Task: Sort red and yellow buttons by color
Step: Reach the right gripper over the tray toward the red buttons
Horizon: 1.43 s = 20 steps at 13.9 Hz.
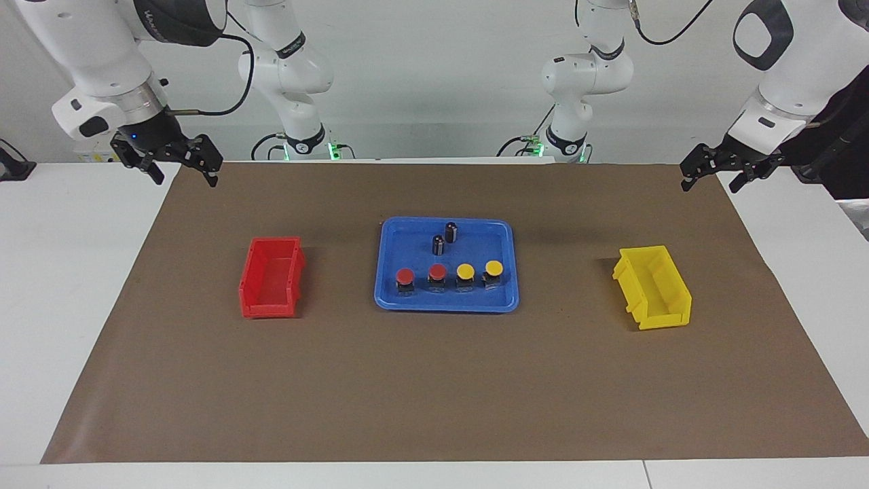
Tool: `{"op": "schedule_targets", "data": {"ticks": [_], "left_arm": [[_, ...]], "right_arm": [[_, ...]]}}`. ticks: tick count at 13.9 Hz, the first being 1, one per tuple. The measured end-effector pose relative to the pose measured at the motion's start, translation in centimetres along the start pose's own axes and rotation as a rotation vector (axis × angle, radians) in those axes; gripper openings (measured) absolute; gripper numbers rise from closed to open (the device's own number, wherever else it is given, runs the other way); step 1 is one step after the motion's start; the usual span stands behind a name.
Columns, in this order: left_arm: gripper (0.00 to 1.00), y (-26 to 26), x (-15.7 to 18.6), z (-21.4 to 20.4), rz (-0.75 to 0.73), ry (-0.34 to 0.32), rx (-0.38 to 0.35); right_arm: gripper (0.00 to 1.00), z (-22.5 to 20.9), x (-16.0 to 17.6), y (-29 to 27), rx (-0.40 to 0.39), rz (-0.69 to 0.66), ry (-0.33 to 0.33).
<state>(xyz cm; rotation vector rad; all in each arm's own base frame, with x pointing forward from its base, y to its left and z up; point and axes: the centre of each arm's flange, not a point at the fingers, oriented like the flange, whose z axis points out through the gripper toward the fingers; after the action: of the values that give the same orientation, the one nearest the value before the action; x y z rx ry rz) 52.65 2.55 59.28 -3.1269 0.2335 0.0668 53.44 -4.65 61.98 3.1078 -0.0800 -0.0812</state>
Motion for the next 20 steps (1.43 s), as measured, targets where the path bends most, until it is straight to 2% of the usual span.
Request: {"op": "schedule_targets", "data": {"ticks": [15, 17, 20], "left_arm": [[1.0, 0.0, 0.0, 0.0, 0.0, 0.0, 0.0], [1.0, 0.0, 0.0, 0.0, 0.0, 0.0, 0.0], [1.0, 0.0, 0.0, 0.0, 0.0, -0.001, 0.0]], "right_arm": [[1.0, -0.1, 0.2, -1.1, 0.0, -0.02, 0.007], [1.0, -0.8, 0.7, -3.4, 0.008, -0.039, 0.024], [1.0, -0.6, 2.7, -12.4, 0.016, -0.019, 0.035]]}}
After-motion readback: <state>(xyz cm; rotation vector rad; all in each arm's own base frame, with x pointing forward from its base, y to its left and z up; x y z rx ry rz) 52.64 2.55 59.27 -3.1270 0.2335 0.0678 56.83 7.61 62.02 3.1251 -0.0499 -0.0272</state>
